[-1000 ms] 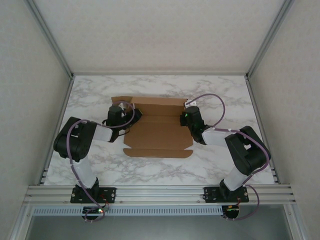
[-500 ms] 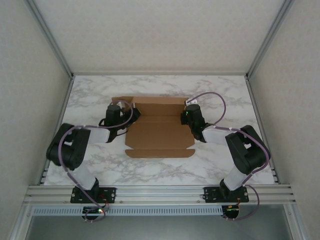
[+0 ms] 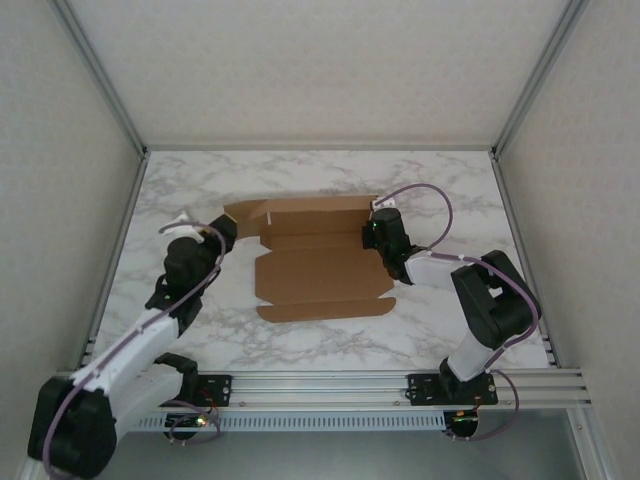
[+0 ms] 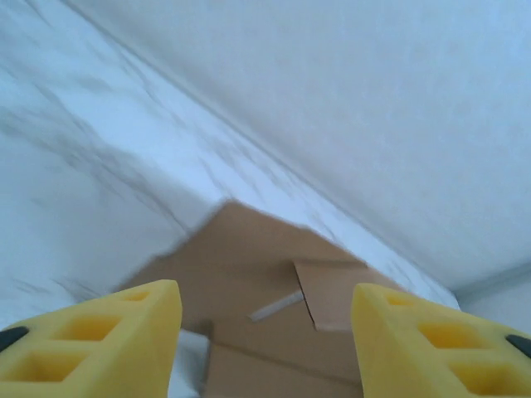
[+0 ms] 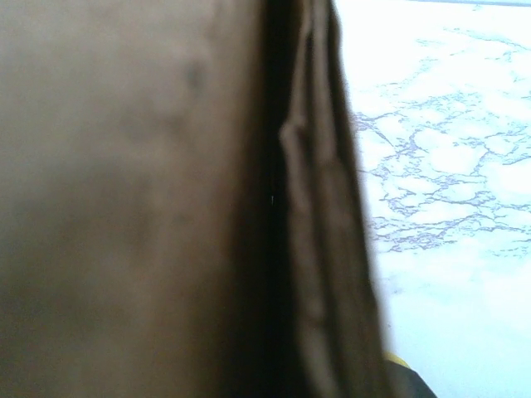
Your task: Fold the paper box
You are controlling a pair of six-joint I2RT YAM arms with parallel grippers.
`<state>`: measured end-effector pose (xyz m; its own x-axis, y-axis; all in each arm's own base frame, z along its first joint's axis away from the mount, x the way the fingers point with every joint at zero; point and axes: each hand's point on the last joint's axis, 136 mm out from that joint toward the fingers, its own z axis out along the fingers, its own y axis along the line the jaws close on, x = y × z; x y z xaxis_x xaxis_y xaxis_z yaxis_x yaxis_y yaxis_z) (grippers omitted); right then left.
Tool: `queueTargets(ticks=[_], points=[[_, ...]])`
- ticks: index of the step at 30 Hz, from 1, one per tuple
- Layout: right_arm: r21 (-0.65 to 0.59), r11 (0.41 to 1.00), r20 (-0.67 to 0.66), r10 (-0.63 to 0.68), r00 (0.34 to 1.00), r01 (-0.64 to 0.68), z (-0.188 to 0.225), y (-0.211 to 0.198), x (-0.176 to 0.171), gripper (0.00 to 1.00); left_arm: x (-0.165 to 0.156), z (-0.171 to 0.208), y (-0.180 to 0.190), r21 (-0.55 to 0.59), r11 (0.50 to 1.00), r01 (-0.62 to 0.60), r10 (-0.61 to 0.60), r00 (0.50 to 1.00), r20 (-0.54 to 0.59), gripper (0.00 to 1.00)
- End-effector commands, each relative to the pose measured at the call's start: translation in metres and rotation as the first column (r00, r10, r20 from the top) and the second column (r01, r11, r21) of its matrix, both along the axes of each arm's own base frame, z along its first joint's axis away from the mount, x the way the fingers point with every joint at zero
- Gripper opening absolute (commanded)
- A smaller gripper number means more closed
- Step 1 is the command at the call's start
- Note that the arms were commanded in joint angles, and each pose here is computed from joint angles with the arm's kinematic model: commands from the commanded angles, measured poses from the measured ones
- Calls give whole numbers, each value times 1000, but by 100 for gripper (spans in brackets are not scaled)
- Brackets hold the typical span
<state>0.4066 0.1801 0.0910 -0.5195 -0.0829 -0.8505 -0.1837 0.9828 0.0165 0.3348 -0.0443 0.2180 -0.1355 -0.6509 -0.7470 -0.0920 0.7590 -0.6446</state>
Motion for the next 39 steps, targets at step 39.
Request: queueTargets(ticks=[39], points=[[-23, 999, -120, 41, 992, -44, -19, -7, -17, 0, 53, -41, -26, 333, 814, 475, -428, 879, -207, 63]])
